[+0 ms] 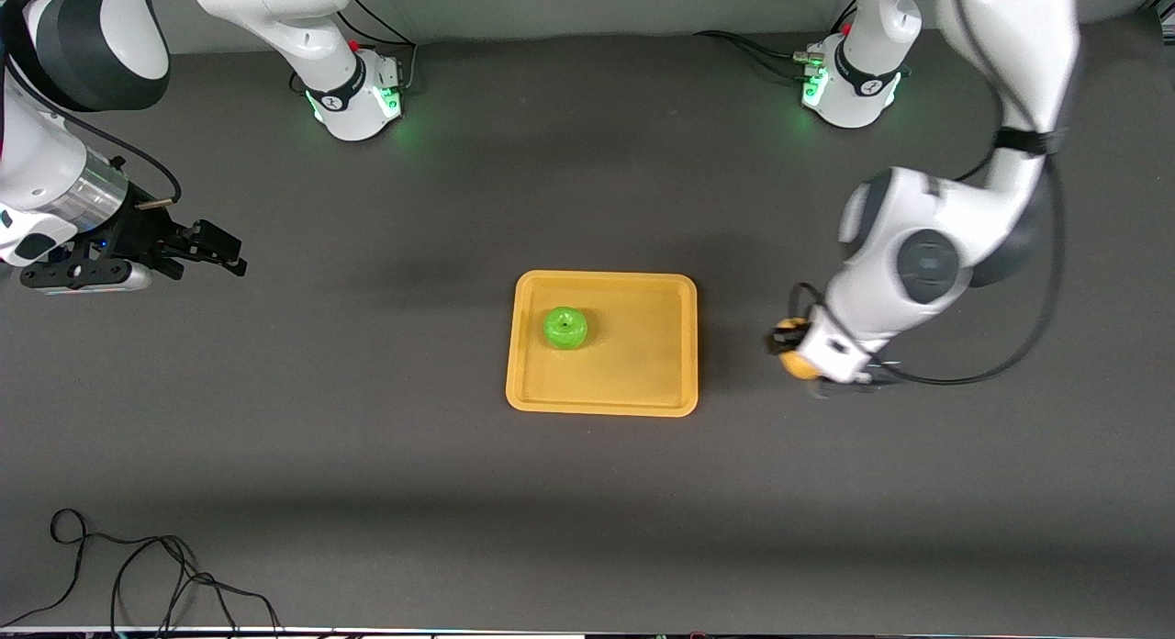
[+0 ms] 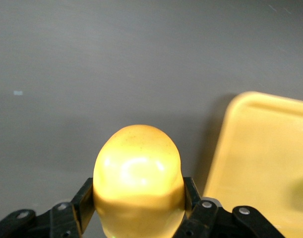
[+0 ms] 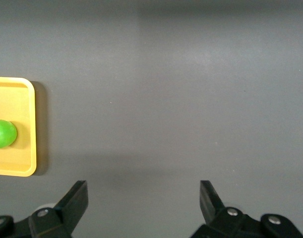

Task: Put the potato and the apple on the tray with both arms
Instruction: 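Lift the potato with the left gripper and carry it over the tray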

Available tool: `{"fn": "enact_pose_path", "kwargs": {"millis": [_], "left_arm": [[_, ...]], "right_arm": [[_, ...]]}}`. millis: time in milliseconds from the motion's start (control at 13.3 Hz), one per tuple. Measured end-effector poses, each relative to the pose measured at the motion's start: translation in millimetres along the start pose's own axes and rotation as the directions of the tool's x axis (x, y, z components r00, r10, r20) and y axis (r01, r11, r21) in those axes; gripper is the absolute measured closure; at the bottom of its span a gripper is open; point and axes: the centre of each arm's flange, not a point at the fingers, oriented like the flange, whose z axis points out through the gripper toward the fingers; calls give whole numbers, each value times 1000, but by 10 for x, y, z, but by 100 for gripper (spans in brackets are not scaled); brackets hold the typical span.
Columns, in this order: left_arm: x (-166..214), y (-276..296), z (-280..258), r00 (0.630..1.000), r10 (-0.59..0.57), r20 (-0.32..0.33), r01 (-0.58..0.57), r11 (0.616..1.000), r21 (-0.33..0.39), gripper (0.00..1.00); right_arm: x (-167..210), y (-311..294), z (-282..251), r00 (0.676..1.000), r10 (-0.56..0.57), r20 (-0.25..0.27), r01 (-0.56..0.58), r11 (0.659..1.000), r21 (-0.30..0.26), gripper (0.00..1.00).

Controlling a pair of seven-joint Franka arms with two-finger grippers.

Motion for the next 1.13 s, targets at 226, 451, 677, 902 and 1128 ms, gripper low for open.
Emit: {"fn": "enact_pose_path", "kwargs": {"millis": [226,451,677,902,1128], "left_arm": [[-228,686,189,998,65,9,-65,998,0,26],[-518,1310,556,992,123,34,-124,992,9,26],[-612,1719,891,989,139,50,-139,990,10,26],[-682,1964,1181,987,144,65,-145,989,14,26],[-738,2097,1388,987,150,58,-151,989,7,26]], "right_arm": [[0,4,-2,1000,1,-1,-1,1000,0,0],[0,4,-5,1000,1,-2,-1,1000,0,0],[2,4,-8,1000,1,-4,-1,1000,0,0],[14,11,-25,1000,-5,-13,5,1000,-14,0],[48,-55,-113,998,-42,-39,39,997,-63,0]]}}
